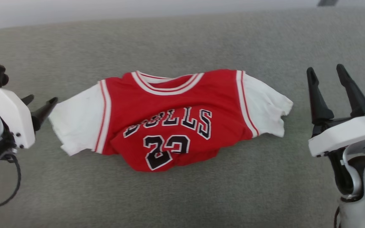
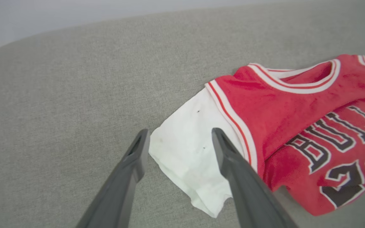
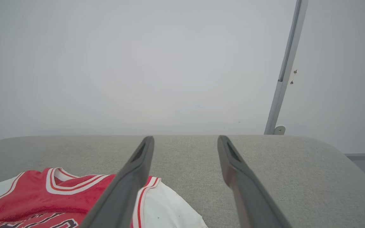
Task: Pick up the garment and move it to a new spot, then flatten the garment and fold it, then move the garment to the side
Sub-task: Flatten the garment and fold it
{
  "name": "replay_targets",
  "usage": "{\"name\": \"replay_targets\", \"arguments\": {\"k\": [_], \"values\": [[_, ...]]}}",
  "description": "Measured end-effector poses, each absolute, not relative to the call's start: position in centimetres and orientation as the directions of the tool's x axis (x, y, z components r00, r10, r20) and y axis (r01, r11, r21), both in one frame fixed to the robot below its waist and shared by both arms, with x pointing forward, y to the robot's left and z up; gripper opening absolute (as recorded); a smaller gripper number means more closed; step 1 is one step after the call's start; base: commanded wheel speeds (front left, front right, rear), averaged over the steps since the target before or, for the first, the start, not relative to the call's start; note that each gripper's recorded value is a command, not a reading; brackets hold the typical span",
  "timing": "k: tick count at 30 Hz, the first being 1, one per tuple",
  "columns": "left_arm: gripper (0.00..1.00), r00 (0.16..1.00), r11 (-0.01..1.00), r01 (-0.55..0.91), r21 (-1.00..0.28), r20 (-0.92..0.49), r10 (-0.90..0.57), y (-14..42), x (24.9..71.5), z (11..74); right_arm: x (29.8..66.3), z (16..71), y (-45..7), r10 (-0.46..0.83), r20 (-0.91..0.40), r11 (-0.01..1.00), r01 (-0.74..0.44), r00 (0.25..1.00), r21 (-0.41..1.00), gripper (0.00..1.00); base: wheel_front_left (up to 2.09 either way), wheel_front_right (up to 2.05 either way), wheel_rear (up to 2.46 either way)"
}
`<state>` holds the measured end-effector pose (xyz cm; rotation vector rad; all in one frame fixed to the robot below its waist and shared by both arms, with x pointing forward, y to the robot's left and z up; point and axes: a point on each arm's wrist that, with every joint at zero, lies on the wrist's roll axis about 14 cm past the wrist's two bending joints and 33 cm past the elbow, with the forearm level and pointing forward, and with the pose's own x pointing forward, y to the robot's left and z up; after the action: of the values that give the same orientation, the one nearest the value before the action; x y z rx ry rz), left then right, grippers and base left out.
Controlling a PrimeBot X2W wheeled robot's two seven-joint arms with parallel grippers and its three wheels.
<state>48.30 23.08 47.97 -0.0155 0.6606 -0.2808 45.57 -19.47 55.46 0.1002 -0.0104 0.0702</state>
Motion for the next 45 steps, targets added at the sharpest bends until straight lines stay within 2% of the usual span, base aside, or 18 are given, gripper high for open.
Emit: {"name": "replay_targets", "arguments": {"k": [5,8,12,17,26,30,31,32,39,45], "values": [[1.0,0.619,0.974,0.206,-0.099,-0.757,-0.208,23.8,49.8,43.7,45.1,53.6,-20.7,0.023,-0.018,0.993,-0.02,1.0,0.114,1.0,0.0,0.0,0.0],[1.0,0.506,0.983,0.165,-0.079,-0.849,-0.153,24.7,49.7,40.9,45.0,52.4,-21.5,0.0,-0.047,0.993,0.006,0.999,0.118,1.0,0.0,0.0,0.0],[1.0,0.398,0.991,0.116,-0.062,-0.911,-0.104,25.5,49.9,38.3,44.9,50.8,-21.9,-0.013,-0.099,0.992,0.025,0.995,0.123,1.0,0.0,0.0,0.0],[1.0,0.343,0.994,0.071,-0.079,-0.934,-0.099,25.4,50.8,36.9,45.0,49.3,-22.5,-0.027,-0.147,0.992,0.045,0.989,0.118,1.0,0.0,0.0,0.0],[1.0,0.205,0.989,-0.023,-0.144,-0.969,-0.137,24.4,49.4,36.1,45.8,48.6,-22.0,-0.01,-0.19,0.993,0.032,0.982,0.117,1.0,0.0,0.0,0.0],[1.0,0.201,0.988,-0.011,-0.154,-0.968,-0.149,23.8,49.1,36.1,46.2,48.2,-21.7,0.004,-0.211,0.993,0.022,0.977,0.12,1.0,0.0,0.0,0.0],[0.43,0.208,0.987,-0.011,-0.159,-0.966,-0.153,23.7,49.1,36.1,46.4,48.0,-21.6,0.008,-0.221,0.993,0.018,0.975,0.118,1.0,0.0,0.0,0.0],[0.0,0.215,0.988,0.005,-0.154,-0.965,-0.151,23.6,49.1,36.1,46.5,47.7,-21.5,0.014,-0.236,0.993,0.015,0.972,0.121,1.0,0.0,0.0,0.0],[0.0,0.255,0.981,0.045,-0.187,-0.948,-0.192,22.5,49.2,35.6,48.0,44.1,-21.2,0.073,-0.413,0.994,-0.032,0.908,0.104,1.0,0.0,0.0,0.0],[0.0,0.284,0.977,0.042,-0.207,-0.936,-0.21,22.5,49.5,35.6,49.0,40.3,-19.9,0.156,-0.623,0.988,-0.11,0.766,0.112,1.0,0.0,0.0,0.0]]}}
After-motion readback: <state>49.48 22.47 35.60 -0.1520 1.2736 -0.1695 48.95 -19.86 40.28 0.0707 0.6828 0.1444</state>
